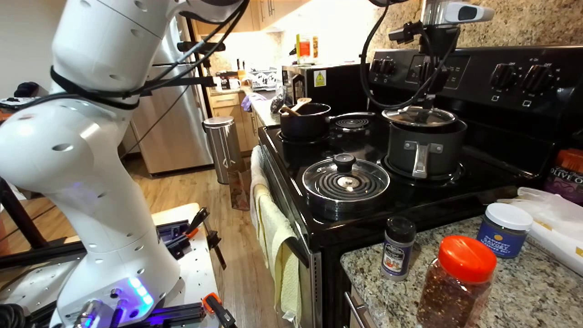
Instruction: Remove the lid from the stove and put it on top of the pot on the upper right plate
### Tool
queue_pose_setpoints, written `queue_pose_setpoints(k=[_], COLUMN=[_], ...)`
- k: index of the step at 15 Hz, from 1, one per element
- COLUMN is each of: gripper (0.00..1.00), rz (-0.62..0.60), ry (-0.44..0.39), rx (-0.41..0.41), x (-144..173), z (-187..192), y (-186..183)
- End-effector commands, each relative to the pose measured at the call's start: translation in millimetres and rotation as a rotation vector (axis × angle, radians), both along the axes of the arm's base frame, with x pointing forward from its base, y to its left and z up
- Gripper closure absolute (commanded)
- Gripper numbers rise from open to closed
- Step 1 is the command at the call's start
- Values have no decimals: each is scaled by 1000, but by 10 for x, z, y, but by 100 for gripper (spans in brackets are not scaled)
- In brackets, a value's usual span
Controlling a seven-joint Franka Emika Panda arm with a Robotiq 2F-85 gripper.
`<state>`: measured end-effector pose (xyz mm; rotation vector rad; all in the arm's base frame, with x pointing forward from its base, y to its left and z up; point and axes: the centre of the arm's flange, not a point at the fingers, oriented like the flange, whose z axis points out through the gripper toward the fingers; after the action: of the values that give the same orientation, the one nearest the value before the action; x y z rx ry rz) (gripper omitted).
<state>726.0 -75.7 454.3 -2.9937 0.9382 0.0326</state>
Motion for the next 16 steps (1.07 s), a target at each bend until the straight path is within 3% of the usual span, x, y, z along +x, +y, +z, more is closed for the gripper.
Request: queue_pose_setpoints(k=[1, 9, 16], gripper=[95, 95, 95], rz=[8, 26, 25], ry=[-9, -21, -25], rx=[62, 78, 30], x=[142, 193, 174], z=[0, -112, -143], y=[-215, -278, -236])
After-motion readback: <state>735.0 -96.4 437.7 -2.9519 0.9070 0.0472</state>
